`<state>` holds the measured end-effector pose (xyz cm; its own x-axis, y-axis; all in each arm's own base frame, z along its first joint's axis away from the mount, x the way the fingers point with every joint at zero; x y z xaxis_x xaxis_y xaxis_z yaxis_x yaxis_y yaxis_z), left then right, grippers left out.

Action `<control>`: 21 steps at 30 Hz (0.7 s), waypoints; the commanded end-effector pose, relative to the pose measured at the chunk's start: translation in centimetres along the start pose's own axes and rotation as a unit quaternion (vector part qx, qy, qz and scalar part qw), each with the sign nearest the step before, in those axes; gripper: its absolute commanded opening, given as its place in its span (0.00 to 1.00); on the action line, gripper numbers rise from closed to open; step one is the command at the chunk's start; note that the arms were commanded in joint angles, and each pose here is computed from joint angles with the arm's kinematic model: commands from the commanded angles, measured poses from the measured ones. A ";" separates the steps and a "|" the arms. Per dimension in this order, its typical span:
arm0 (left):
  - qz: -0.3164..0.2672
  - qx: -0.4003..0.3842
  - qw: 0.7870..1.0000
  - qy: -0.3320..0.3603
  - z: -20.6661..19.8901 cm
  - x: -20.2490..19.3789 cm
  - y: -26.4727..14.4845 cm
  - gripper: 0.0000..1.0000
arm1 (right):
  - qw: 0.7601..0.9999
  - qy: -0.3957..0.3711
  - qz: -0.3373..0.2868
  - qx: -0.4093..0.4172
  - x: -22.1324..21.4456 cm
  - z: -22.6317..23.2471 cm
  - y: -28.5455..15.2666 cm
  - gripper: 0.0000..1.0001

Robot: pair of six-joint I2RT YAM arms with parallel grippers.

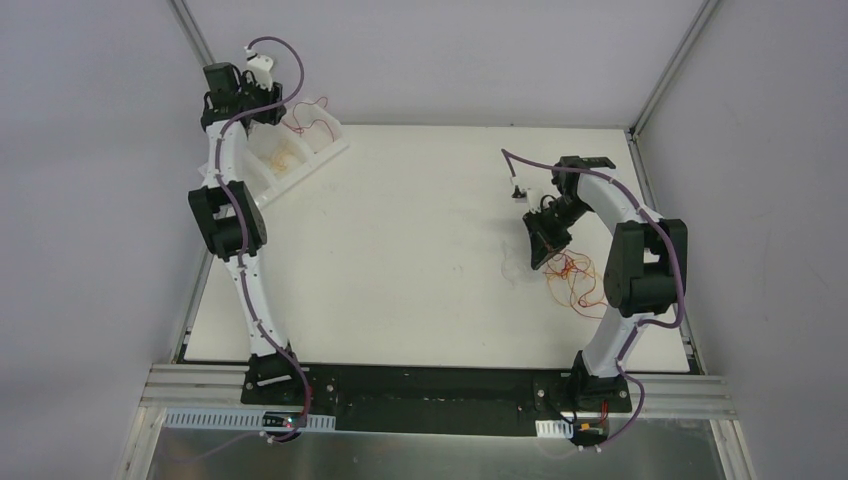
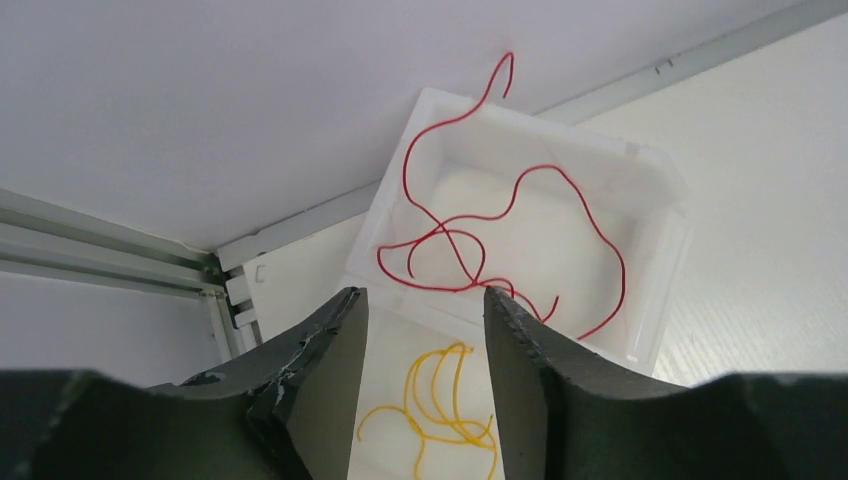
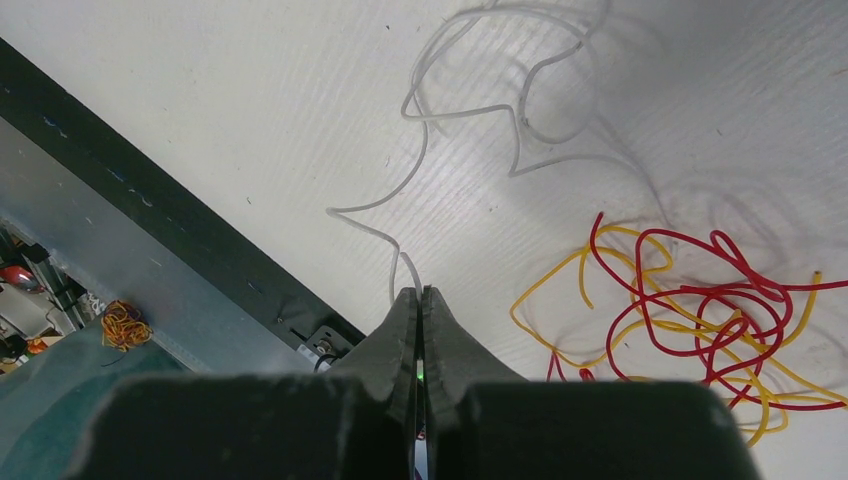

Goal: Untangle the cables

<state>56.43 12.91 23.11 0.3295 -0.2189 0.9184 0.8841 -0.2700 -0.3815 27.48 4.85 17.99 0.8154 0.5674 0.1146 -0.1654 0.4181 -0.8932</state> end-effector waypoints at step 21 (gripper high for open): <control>-0.041 0.108 0.957 0.265 0.7 -3.3 10.8 0.54 | 1.000 0.021 0.022 -0.005 -0.1 0.7 -0.6 0.00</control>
<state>63.98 10.08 13.28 0.1998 -0.5776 0.7914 0.9214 -0.1640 -0.3524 27.31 4.90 18.01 0.8280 0.5533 0.0909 -0.1726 0.4058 -0.8975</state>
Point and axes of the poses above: each gripper's point midway between its finger pads, its own y axis out along the fingers, its own z axis along the line the jaws close on, x = y × z, the point moved 10 cm from there along -y, back along the fingers, and after that the axes turned 3 degrees about -y, right-handed, at the moved point
